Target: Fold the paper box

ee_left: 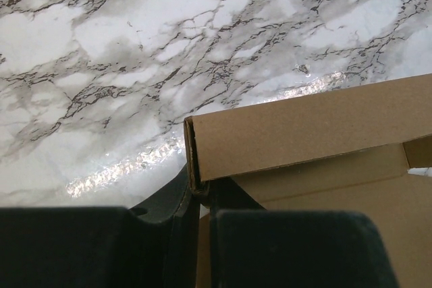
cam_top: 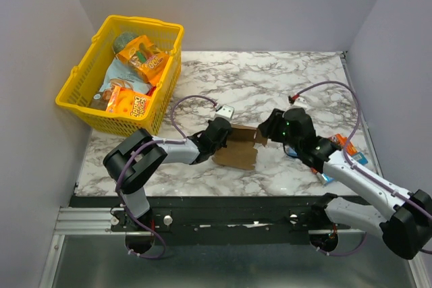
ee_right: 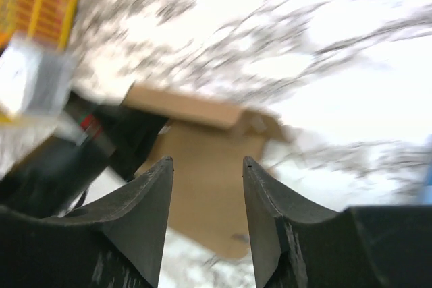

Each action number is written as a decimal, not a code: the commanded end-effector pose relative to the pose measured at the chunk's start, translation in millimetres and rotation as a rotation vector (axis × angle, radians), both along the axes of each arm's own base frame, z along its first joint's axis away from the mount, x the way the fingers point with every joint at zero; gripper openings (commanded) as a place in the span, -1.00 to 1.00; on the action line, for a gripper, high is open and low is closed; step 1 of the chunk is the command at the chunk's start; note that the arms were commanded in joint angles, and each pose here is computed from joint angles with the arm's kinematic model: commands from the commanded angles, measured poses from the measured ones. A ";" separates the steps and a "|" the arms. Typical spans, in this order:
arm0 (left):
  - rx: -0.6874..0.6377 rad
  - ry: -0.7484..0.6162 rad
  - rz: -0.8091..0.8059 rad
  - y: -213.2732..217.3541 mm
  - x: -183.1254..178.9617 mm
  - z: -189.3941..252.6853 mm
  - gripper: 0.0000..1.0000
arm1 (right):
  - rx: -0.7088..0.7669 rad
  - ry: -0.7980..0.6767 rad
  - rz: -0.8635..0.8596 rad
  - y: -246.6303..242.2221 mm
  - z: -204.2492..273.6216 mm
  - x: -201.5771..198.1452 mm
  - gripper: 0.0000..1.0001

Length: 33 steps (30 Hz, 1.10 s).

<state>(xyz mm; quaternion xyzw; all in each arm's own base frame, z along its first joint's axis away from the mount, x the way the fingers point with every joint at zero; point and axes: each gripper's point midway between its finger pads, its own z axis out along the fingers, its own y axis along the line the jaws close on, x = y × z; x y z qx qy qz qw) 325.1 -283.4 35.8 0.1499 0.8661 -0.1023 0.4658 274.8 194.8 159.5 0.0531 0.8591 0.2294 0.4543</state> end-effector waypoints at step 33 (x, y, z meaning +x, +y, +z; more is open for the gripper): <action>0.093 0.106 -0.036 18.6 -24.8 -34.9 -0.86 | 0.107 0.013 0.274 19.1 -86.2 18.3 -0.19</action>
